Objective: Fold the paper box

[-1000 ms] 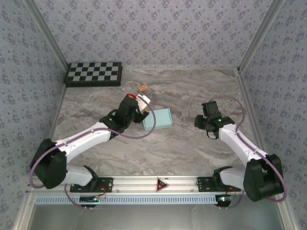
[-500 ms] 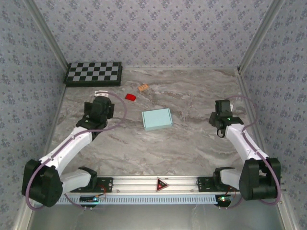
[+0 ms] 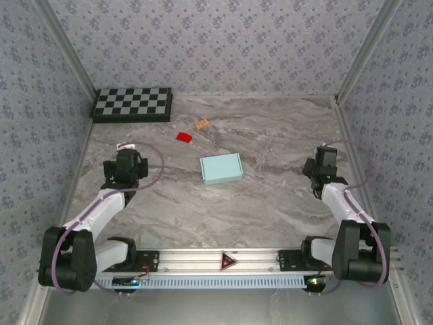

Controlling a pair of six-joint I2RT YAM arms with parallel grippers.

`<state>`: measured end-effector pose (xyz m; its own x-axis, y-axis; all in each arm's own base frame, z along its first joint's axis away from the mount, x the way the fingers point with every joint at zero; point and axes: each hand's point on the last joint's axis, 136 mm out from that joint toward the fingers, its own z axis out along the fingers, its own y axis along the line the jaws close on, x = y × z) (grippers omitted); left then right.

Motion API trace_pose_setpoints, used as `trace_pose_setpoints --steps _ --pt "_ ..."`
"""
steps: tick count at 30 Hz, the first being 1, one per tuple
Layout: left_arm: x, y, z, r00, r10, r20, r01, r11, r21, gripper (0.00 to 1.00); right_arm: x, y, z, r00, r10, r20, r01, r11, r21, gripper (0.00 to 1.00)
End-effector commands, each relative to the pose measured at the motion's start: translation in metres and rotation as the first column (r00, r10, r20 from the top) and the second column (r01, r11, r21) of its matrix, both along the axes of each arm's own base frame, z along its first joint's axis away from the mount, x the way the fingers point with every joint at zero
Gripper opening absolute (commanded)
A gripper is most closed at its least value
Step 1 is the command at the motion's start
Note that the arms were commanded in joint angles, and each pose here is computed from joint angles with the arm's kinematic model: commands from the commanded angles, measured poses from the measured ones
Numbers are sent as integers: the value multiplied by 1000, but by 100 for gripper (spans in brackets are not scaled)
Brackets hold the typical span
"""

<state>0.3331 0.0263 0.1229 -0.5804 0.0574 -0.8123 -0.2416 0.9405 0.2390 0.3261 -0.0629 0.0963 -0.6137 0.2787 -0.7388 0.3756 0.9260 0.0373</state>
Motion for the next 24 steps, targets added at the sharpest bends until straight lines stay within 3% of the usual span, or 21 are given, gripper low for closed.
trace_pose_setpoints --steps 1,5,11,24 --pt "20 -18 14 985 -116 132 124 991 -53 100 19 5 13 989 93 114 -88 995 -46 53" --pt "27 -27 11 954 -200 222 214 976 -44 100 29 17 12 970 178 169 -170 984 -57 53" --pt "40 -37 -9 927 -299 225 329 938 -109 100 38 31 20 919 277 281 -258 961 -104 55" --pt "56 -39 -25 900 -337 276 393 901 -181 100 50 51 20 844 400 358 -361 917 -173 56"
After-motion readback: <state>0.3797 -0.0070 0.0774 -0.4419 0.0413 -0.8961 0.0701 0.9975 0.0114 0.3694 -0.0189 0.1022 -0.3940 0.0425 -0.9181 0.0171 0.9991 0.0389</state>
